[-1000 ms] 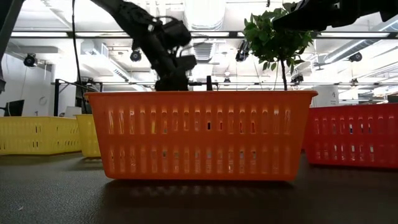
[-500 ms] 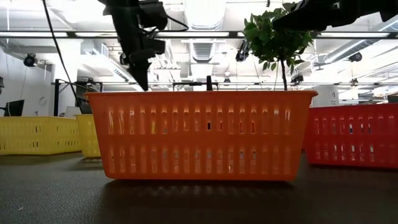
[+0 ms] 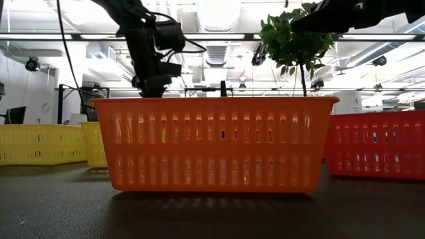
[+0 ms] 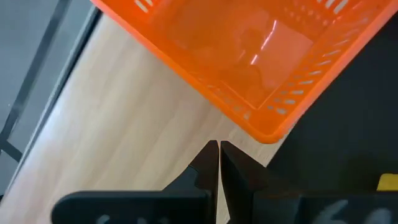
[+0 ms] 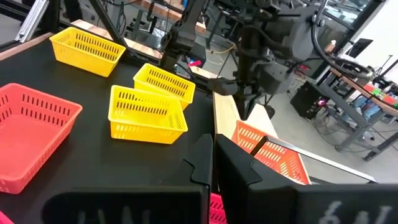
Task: Stack baskets on shelf by color
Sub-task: Put the top left orange bin on the shelf, then put the top right yellow bin on the shelf
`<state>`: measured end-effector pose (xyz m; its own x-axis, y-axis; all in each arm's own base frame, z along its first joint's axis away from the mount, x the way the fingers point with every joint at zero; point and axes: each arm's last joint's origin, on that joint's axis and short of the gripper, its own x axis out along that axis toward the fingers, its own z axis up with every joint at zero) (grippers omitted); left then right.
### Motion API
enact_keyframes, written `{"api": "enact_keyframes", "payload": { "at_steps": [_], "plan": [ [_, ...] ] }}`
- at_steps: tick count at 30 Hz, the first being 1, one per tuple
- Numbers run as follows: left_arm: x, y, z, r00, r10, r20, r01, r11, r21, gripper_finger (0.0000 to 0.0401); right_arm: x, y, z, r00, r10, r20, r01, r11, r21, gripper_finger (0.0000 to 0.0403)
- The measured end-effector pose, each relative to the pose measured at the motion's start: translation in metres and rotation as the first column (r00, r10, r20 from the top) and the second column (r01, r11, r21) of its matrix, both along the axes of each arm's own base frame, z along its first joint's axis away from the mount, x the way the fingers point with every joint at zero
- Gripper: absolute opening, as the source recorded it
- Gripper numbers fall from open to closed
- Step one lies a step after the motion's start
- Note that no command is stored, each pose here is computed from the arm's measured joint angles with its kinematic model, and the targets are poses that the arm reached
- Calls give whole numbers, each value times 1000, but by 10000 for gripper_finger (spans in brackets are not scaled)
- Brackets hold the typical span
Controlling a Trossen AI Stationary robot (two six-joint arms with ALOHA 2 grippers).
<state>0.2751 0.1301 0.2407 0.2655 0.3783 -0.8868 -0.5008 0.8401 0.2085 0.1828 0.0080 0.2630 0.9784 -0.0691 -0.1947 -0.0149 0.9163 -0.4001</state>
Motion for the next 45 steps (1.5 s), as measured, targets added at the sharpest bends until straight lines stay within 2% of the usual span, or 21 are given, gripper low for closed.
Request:
{"api": "enact_keyframes", "payload": {
  "at_steps": [13, 26, 30, 35, 45],
  "plan": [
    [10, 0, -3, 996, -17, 88, 23, 998, -59, 0, 0, 0, 0, 1000, 2, -1, -2, 1000, -8, 9],
    [9, 0, -3, 996, -16, 86, 21, 998, -61, 0, 0, 0, 0, 1000, 1, -1, -1, 1000, -8, 9],
    [6, -5, 1, 995, 26, 94, -17, 995, -101, 0, 0, 0, 0, 1000, 1, -2, -1, 1000, -7, 9],
    [-4, -31, 21, 986, 86, 140, -62, 984, -168, 0, 0, 0, 0, 1000, 2, -1, -2, 1000, -10, 9],
    [-17, -119, 61, 948, -68, 311, 139, 967, -213, 0, 0, 0, 3, 1000, 1, 9, -1, 1000, -8, 9]
  ]
}}
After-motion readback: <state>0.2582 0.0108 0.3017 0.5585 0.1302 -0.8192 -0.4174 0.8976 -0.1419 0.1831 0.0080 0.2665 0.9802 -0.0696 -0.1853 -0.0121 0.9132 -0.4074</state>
